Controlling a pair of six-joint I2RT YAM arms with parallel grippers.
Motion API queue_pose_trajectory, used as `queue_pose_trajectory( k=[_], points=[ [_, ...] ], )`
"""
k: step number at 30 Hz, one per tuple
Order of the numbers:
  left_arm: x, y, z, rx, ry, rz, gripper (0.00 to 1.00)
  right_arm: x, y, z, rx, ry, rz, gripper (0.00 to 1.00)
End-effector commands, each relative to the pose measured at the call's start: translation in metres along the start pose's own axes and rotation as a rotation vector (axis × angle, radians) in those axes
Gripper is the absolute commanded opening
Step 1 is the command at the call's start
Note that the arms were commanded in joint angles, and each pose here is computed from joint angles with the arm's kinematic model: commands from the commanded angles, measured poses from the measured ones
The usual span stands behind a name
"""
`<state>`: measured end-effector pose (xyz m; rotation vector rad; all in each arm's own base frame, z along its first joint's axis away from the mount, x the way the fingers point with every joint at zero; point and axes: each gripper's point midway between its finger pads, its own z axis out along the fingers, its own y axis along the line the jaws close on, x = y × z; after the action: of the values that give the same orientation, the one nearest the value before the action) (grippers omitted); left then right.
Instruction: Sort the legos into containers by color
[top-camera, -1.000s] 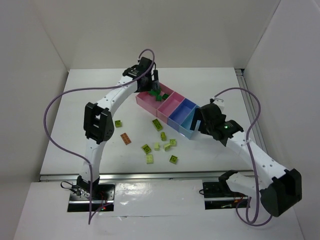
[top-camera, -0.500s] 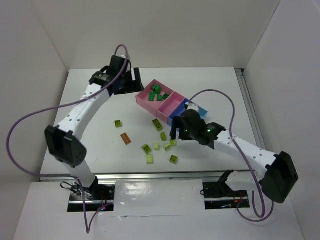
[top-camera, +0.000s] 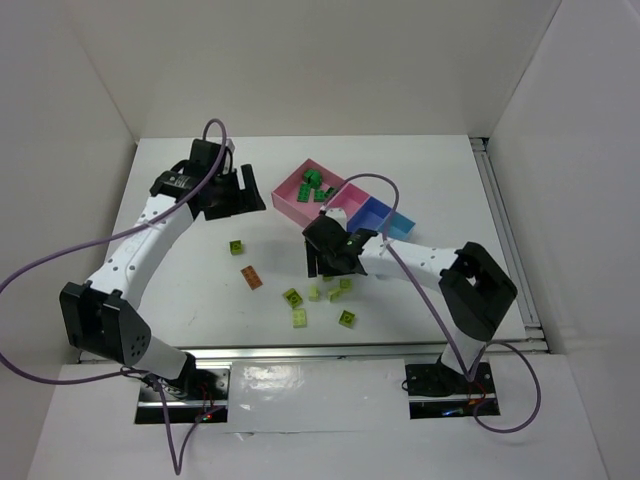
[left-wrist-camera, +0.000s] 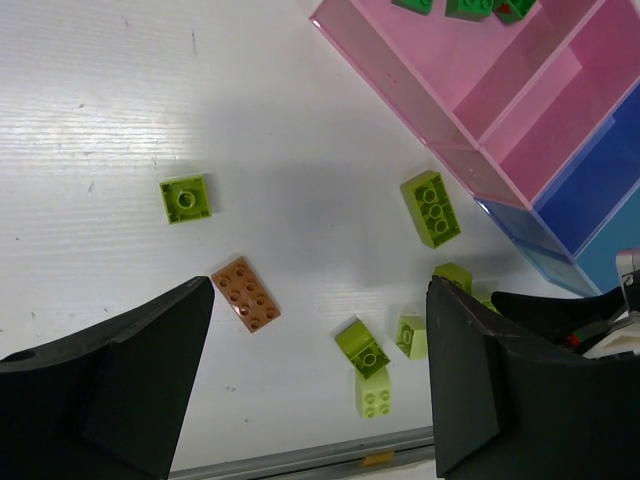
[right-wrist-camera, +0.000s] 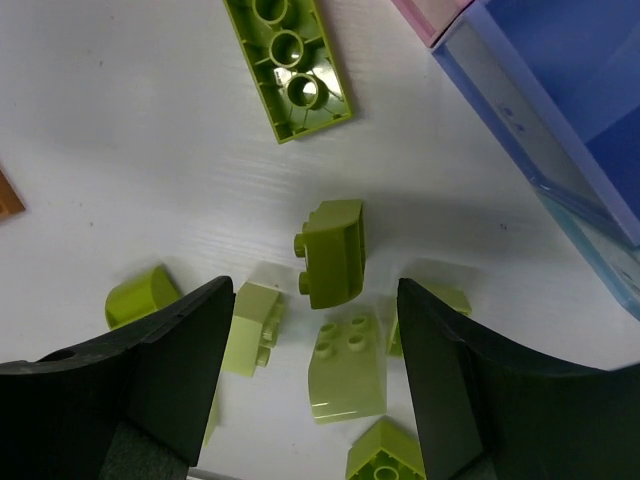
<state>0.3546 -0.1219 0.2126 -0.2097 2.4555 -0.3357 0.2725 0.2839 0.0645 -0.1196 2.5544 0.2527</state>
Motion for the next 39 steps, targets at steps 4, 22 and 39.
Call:
queue_pose_trajectory(
  k=[4, 22, 39],
  points=[
    [-0.005, -0.013, -0.009, 0.105, -0.017, -0.009, 0.87, -0.012, 0.018, 0.003, 0.000, -0.072, -0.005, 0.72],
    [0.006, -0.005, 0.011, 0.065, 0.022, -0.022, 0.86, -0.020, 0.014, 0.022, 0.107, -0.054, -0.089, 0.23],
    [0.002, 0.008, 0.018, -0.005, 0.020, -0.047, 0.87, -0.103, 0.006, -0.060, 0.090, -0.276, -0.109, 0.00]
  ],
)
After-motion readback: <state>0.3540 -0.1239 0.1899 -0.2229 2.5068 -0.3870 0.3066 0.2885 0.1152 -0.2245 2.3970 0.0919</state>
